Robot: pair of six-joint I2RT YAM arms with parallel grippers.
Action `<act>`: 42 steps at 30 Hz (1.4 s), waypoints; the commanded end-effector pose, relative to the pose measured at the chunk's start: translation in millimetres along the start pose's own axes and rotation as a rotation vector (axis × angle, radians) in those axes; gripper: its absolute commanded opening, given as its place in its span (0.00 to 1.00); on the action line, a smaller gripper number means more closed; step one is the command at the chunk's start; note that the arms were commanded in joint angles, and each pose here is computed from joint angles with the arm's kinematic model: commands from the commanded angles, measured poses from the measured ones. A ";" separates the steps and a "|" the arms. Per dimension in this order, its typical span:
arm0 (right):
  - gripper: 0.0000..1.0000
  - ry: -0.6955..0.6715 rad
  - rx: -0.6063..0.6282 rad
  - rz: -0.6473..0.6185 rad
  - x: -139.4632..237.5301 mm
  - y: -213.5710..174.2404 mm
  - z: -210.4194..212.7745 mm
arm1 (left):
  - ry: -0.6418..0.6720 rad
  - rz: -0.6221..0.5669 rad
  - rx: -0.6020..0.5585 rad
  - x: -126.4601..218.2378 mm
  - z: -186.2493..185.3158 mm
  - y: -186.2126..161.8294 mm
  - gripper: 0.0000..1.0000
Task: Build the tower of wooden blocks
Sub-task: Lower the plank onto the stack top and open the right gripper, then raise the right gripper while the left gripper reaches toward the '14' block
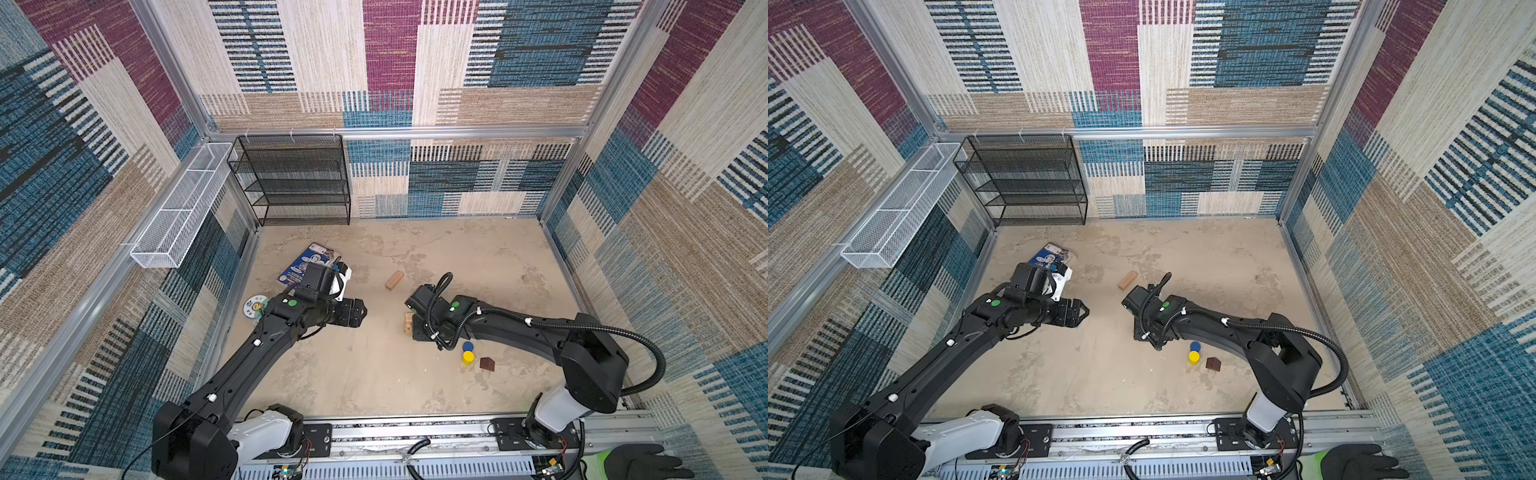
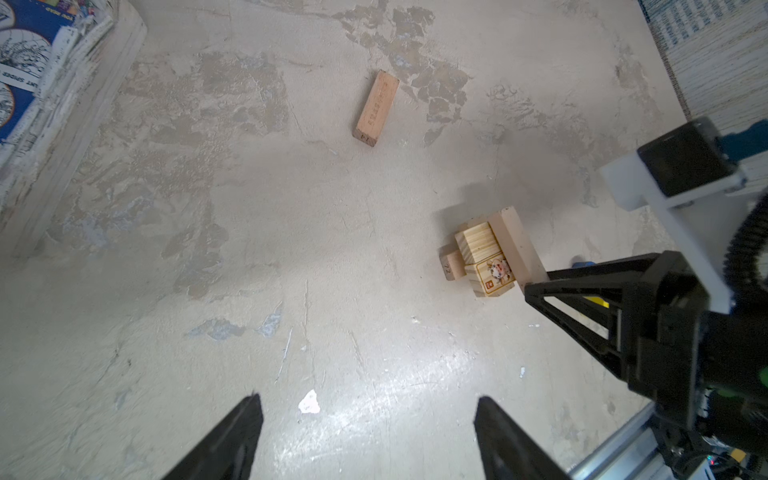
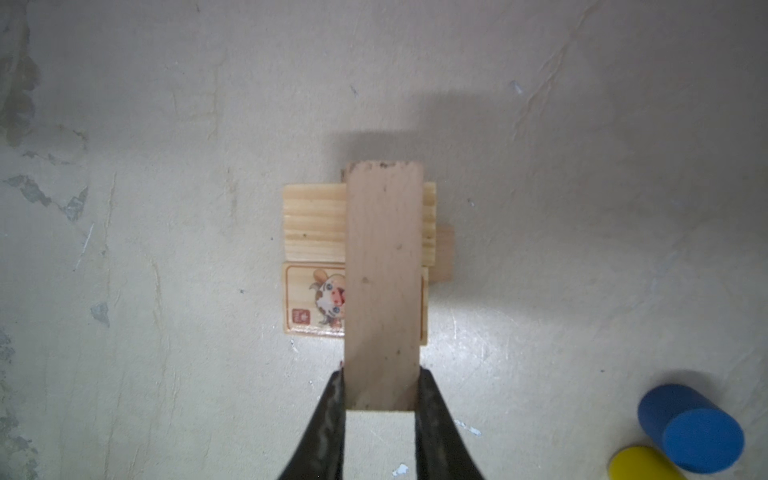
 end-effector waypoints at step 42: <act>0.37 0.318 0.159 -0.420 107.4 41.0 9.6 | 0.171 -0.067 -0.057 9.2 19.1 6.4 0.80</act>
Point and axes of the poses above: each gripper's point midway between its finger pads, its own x axis back along the fingers, its own z axis along the line the jaws close on, y = z × x, the point moved 5 cm from there along x, back along the fingers, and after that the axes turned 9 degrees about -x, right-handed, at the moved point
